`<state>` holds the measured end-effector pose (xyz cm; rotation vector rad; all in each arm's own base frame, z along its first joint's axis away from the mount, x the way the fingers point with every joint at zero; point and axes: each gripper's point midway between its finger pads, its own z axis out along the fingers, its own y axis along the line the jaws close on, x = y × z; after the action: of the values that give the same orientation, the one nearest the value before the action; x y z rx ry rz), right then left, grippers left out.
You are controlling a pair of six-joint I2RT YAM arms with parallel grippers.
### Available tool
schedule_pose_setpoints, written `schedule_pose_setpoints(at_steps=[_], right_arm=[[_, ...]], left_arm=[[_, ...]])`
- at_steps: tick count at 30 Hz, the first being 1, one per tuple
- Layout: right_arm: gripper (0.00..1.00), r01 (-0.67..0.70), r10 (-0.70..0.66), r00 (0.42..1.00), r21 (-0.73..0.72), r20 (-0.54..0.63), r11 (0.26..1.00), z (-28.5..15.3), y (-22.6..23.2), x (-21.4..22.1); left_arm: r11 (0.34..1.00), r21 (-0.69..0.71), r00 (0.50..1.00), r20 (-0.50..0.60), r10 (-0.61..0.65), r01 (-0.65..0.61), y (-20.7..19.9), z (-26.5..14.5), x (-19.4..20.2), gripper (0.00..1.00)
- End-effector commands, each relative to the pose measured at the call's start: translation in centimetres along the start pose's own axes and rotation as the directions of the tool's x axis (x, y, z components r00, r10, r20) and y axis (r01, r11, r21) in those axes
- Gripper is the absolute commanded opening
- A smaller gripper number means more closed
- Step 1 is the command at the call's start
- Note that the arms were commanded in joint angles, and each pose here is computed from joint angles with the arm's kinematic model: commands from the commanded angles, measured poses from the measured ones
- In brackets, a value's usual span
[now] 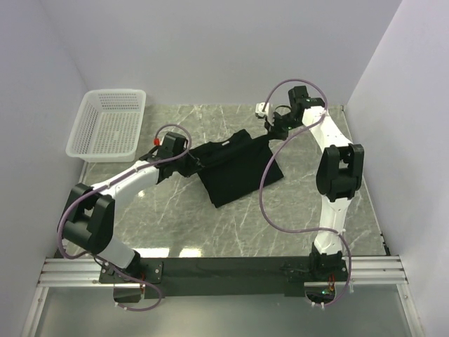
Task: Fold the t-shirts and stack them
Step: Fold the tshirt
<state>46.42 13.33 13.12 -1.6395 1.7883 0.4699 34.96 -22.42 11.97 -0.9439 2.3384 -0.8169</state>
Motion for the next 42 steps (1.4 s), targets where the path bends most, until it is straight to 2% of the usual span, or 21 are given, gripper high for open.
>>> schedule_pose_setpoints(at_steps=[1,20,26,30,33,35,42], right_arm=[[0.00,0.001,-0.002,1.000,0.119,0.008,0.993,-0.7,-3.6,-1.1],[0.00,-0.088,0.077,0.995,0.211,0.062,0.973,1.7,-7.7,-2.8],[0.00,-0.096,0.076,0.992,0.223,0.099,0.970,2.2,-8.0,-3.8],[0.00,-0.096,0.059,0.987,0.250,0.149,0.963,1.8,-8.7,-5.2],[0.00,-0.151,0.101,0.975,0.258,0.196,0.954,2.2,-9.8,-6.0],[0.00,-0.193,0.133,0.966,0.278,0.221,0.941,2.2,-10.8,-7.3],[0.00,-0.243,0.178,0.962,0.357,0.205,0.902,5.5,-12.7,-6.6]], left_arm=[[0.999,0.044,0.999,0.039,0.021,-0.023,-1.6,0.2,-2.0,0.00],[0.999,0.026,0.998,0.060,0.022,-0.023,-2.0,3.2,-6.2,0.00],[0.996,0.080,0.997,0.078,0.029,-0.035,-3.6,2.9,-7.3,0.00],[0.997,0.079,0.989,0.148,0.014,-0.026,-3.4,1.7,-8.2,0.00],[0.997,0.083,0.982,0.187,-0.011,-0.005,-3.1,1.2,-9.4,0.00],[0.998,0.058,0.981,0.190,-0.028,0.017,-2.2,2.1,-10.3,0.00],[1.000,0.016,0.986,0.163,-0.029,0.027,-1.7,5.4,-11.4,0.00]])
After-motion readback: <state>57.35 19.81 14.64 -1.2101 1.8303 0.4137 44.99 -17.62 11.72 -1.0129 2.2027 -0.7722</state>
